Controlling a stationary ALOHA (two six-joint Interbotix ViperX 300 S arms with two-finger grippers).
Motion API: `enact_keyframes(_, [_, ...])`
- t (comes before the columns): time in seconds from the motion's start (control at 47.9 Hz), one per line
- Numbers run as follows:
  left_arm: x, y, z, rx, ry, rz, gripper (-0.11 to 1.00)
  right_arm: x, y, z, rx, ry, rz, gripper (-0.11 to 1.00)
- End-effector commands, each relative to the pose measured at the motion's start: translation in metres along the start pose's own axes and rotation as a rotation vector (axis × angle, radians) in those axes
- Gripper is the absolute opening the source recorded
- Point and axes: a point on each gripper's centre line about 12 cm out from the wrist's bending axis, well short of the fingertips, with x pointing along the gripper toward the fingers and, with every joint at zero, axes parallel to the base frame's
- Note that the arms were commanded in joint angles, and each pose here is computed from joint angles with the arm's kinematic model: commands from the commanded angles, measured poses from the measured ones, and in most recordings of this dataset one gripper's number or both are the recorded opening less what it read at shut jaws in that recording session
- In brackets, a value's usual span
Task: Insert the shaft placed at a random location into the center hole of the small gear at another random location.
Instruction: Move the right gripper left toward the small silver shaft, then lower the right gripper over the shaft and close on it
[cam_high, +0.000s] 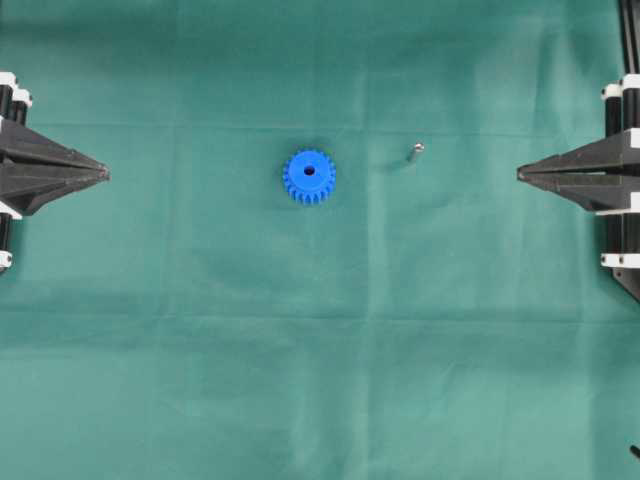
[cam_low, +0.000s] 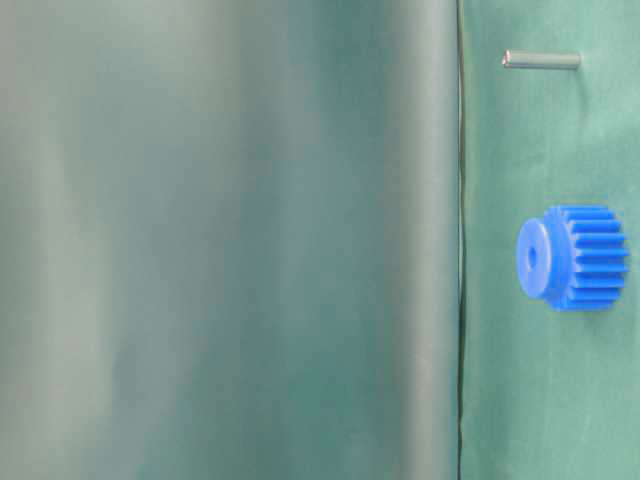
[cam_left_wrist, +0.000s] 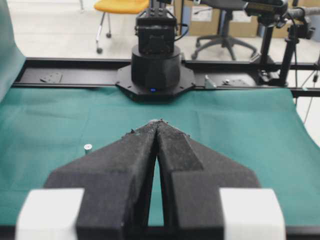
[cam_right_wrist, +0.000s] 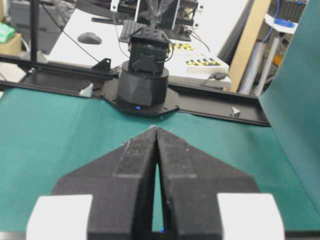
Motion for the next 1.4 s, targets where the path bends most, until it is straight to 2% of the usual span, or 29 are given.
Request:
enact_keyframes(0.0, [0.001, 0.001, 0.009, -0.023, -0.028, 0.009, -0.01, 0.002, -0.002, 0.007, -0.015, -0.017, -0.011, 0.12])
enact_keyframes(0.167, [0.001, 0.001, 0.009, -0.023, -0.028, 0.009, -0.01, 0.003, -0.014, 0.003, -0.02, -0.009, -0.071, 0.12])
enact_keyframes(0.271, [0.001, 0.001, 0.008, -0.023, -0.023, 0.009, -0.01, 0.007, -0.026, -0.009, -0.024, 0.038, -0.125, 0.12])
enact_keyframes(0.417, [0.001, 0.001, 0.008, -0.026, -0.023, 0.011, -0.01, 0.016, -0.042, -0.034, -0.015, 0.086, -0.19, 0.12])
enact_keyframes(0.605, [0.001, 0.001, 0.006, -0.025, -0.02, 0.009, -0.01, 0.025, -0.064, -0.078, 0.03, 0.154, -0.28, 0.14])
enact_keyframes(0.647, [0.001, 0.001, 0.006, -0.026, -0.02, 0.01, -0.01, 0.027, -0.069, -0.087, 0.046, 0.17, -0.302, 0.22])
enact_keyframes(0.814, [0.0, 0.001, 0.004, -0.029, -0.014, 0.01, -0.01, 0.034, -0.083, -0.122, 0.084, 0.231, -0.364, 0.72])
enact_keyframes(0.856, [0.0, 0.001, 0.003, -0.029, -0.012, 0.01, -0.01, 0.036, -0.085, -0.131, 0.091, 0.251, -0.372, 0.8])
enact_keyframes(0.981, [0.0, 0.001, 0.002, -0.032, -0.009, 0.01, -0.01, 0.041, -0.09, -0.16, 0.123, 0.309, -0.402, 0.72])
enact_keyframes(1.106, [0.0, 0.001, 0.001, -0.035, -0.005, 0.01, -0.01, 0.047, -0.093, -0.184, 0.176, 0.342, -0.415, 0.71])
enact_keyframes(1.378, [0.0, 0.001, -0.003, -0.04, 0.005, 0.011, -0.01, 0.058, -0.094, -0.21, 0.212, 0.382, -0.414, 0.7])
